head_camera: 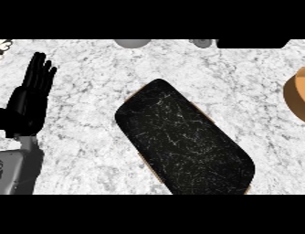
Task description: Pick the cupcake from the tray and place it in the pot
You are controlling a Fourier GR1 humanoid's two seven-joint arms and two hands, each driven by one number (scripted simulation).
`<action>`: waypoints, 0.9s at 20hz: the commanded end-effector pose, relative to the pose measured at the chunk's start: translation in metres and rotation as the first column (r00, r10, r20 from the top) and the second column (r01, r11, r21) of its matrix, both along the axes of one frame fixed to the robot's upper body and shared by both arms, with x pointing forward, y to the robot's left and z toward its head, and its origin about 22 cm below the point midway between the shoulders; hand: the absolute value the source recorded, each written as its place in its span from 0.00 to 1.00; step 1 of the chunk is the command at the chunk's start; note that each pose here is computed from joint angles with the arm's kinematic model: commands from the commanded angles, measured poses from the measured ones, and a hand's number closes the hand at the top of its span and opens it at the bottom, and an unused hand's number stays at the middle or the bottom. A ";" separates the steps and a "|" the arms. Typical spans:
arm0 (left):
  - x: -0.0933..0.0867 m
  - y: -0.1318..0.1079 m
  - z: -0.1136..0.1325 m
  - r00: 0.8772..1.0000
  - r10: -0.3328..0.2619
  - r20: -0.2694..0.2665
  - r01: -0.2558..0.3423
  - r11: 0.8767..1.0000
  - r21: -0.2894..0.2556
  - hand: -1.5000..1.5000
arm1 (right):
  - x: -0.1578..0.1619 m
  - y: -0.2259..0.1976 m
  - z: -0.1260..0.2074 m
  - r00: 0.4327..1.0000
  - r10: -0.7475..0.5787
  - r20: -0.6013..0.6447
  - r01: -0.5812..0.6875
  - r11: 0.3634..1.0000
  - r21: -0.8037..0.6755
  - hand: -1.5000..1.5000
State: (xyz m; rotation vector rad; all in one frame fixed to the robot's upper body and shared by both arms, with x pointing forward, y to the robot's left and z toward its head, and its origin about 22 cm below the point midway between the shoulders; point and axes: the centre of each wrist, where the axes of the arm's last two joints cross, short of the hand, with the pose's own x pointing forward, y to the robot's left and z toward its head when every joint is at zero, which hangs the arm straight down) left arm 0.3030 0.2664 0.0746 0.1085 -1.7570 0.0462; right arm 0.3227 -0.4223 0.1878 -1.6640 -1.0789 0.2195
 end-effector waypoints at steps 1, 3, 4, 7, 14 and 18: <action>0.008 0.003 0.021 1.000 0.005 0.007 -0.005 1.000 -0.010 0.50 | 0.004 -0.032 -0.018 1.000 -0.006 -0.017 0.006 1.000 0.004 1.00; 0.009 -0.005 0.002 1.000 -0.013 -0.016 0.013 1.000 -0.002 0.50 | 0.018 -0.027 -0.027 0.999 -0.009 -0.039 0.009 1.000 0.006 1.00; 0.007 -0.010 -0.006 1.000 -0.002 0.000 0.002 1.000 -0.008 0.50 | 0.016 -0.030 -0.043 0.998 -0.009 -0.063 0.011 0.999 0.032 1.00; 0.008 -0.005 0.012 1.000 -0.011 -0.010 0.011 1.000 -0.006 0.50 | 0.010 -0.059 -0.040 0.988 0.001 -0.157 0.021 0.990 0.139 1.00; 0.017 0.008 0.018 1.000 -0.011 0.017 0.011 1.000 0.006 0.50 | 0.009 -0.067 -0.084 0.982 0.156 -0.111 -0.106 0.925 0.366 0.00; 0.008 -0.005 -0.007 1.000 0.001 0.003 -0.001 1.000 -0.001 0.50 | 0.023 -0.063 -0.071 0.977 0.212 -0.018 -0.195 0.928 0.316 0.00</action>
